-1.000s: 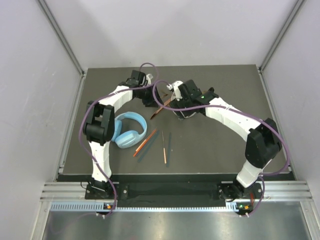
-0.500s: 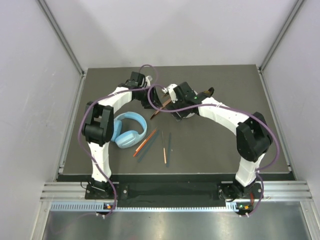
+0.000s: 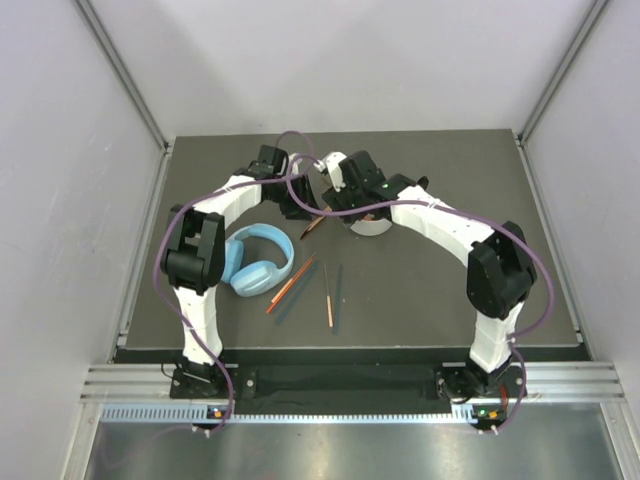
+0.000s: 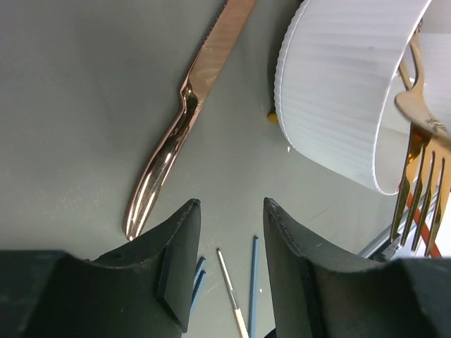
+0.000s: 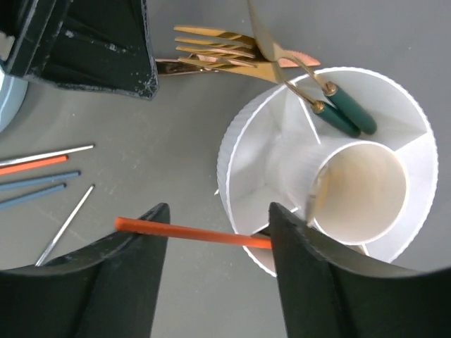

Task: Sort the eating utensils into containers
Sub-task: Pick up the chopstick from the container.

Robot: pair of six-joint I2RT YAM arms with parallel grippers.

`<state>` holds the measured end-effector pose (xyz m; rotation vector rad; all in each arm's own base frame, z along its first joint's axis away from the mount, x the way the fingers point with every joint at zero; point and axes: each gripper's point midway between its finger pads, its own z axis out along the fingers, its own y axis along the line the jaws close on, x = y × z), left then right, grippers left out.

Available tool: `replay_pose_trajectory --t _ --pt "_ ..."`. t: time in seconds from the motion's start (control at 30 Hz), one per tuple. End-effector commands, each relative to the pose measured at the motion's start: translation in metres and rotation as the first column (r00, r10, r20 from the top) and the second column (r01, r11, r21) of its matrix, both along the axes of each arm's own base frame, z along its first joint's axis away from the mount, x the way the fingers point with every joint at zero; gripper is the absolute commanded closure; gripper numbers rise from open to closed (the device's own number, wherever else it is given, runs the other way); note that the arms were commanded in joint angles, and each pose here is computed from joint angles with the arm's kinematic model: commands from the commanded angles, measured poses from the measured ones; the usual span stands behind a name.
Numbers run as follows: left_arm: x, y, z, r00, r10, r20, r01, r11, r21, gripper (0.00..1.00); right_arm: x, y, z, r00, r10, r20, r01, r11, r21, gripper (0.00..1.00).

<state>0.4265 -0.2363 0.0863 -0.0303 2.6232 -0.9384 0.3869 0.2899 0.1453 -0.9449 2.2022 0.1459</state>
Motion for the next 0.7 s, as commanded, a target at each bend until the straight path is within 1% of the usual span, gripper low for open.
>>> replay_pose_trajectory --t 0.0,0.03,0.1,0.13,0.2,0.23,0.3,0.33,0.4,0.67 --pt "0.003 0.003 0.026 0.997 -0.007 0.072 0.008 1.0 -0.014 0.54 0.007 0.015 0.006 0.999 0.029 0.031 -0.03 0.999 0.017 0.44" --pt "0.003 0.004 0.026 0.997 -0.004 0.071 0.005 1.0 -0.015 0.54 0.007 0.016 0.006 0.999 0.032 0.032 -0.033 0.999 0.021 0.48" --pt "0.004 0.005 0.026 0.998 -0.001 0.069 0.002 1.0 -0.015 0.54 0.007 0.016 0.005 0.999 0.031 0.029 -0.031 0.999 0.019 0.53" --pt "0.003 0.005 0.025 0.998 -0.006 0.068 0.007 1.0 -0.014 0.54 0.006 0.016 0.005 0.999 0.032 0.027 -0.033 0.999 0.02 0.61" --pt "0.002 0.005 0.026 0.998 -0.004 0.07 0.005 1.0 -0.014 0.54 0.005 0.016 0.006 0.999 0.035 0.027 -0.036 0.999 0.019 0.71" --pt "0.002 0.005 0.024 0.998 -0.004 0.067 0.005 1.0 -0.013 0.54 0.005 0.016 0.008 0.999 0.04 0.032 -0.04 0.999 0.023 0.79" --pt "0.002 0.006 0.024 0.998 -0.002 0.064 0.003 1.0 -0.015 0.54 0.003 0.015 0.015 0.998 0.041 0.043 -0.043 0.999 0.034 0.86" --pt "0.003 0.006 0.024 0.998 0.001 0.063 0.0 1.0 -0.016 0.54 0.002 0.015 0.017 0.998 0.043 0.046 -0.045 0.998 0.039 0.92" --pt "0.003 0.004 0.023 0.998 -0.004 0.059 0.005 1.0 -0.022 0.54 0.0 0.014 0.027 0.997 0.045 0.057 -0.048 0.998 0.05 1.0" --pt "0.004 -0.002 0.02 0.999 -0.015 0.042 0.017 0.999 -0.048 0.54 -0.005 0.015 0.066 0.993 0.06 0.105 -0.069 0.994 0.087 1.0"
